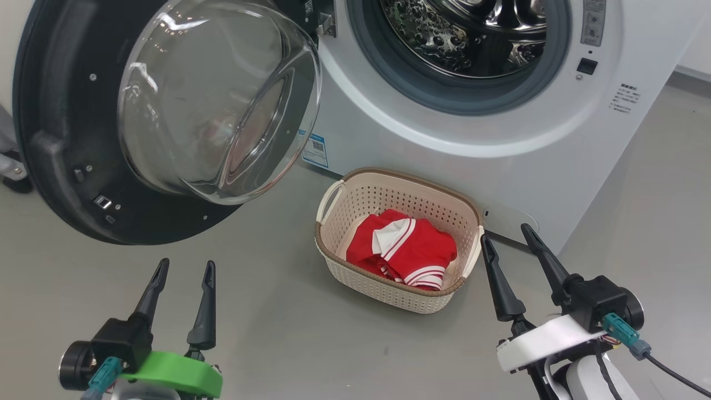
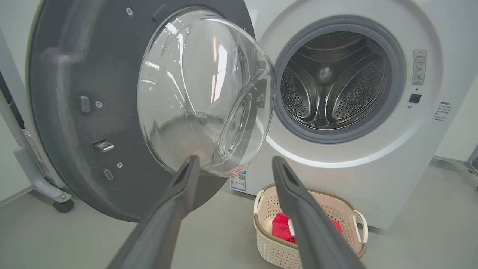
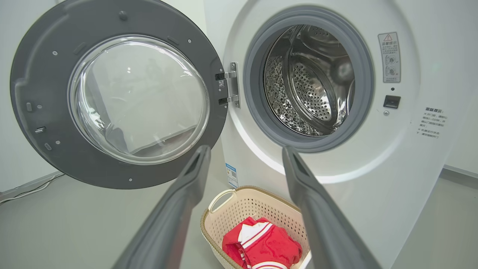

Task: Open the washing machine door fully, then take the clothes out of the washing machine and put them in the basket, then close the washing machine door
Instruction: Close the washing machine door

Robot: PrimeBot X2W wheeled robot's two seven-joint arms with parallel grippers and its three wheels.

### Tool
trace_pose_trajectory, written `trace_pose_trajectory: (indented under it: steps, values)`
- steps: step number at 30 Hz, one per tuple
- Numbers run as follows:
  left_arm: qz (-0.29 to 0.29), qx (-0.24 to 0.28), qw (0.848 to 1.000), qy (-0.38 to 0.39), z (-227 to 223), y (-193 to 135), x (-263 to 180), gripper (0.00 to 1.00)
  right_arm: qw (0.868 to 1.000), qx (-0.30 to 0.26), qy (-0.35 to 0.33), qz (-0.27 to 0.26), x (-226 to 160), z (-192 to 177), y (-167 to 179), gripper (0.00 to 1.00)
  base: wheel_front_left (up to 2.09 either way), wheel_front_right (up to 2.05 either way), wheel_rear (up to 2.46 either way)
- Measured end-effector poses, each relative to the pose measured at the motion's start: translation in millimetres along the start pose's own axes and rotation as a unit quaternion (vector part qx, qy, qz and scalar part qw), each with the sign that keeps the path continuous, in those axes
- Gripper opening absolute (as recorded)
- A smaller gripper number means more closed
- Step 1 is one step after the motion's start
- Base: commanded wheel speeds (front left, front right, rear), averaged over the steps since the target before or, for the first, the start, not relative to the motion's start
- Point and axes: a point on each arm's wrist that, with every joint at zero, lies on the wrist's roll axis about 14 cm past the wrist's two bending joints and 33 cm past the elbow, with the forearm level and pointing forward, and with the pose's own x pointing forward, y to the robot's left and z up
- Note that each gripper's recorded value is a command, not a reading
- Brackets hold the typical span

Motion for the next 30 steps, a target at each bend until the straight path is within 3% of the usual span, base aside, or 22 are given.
trace_pose_trajectory:
  steps: [12,30]
  values:
    - [0.046,0.005,0.999,-0.023,16,28,-13,1.0,0.999,0.006,0.012,0.043,9,-8,27,1.0,0.0,0.0,0.0]
    - [0.053,0.006,0.998,-0.034,23,31,-14,1.0,0.998,0.008,0.015,0.057,11,-10,35,1.0,0.0,0.0,0.0]
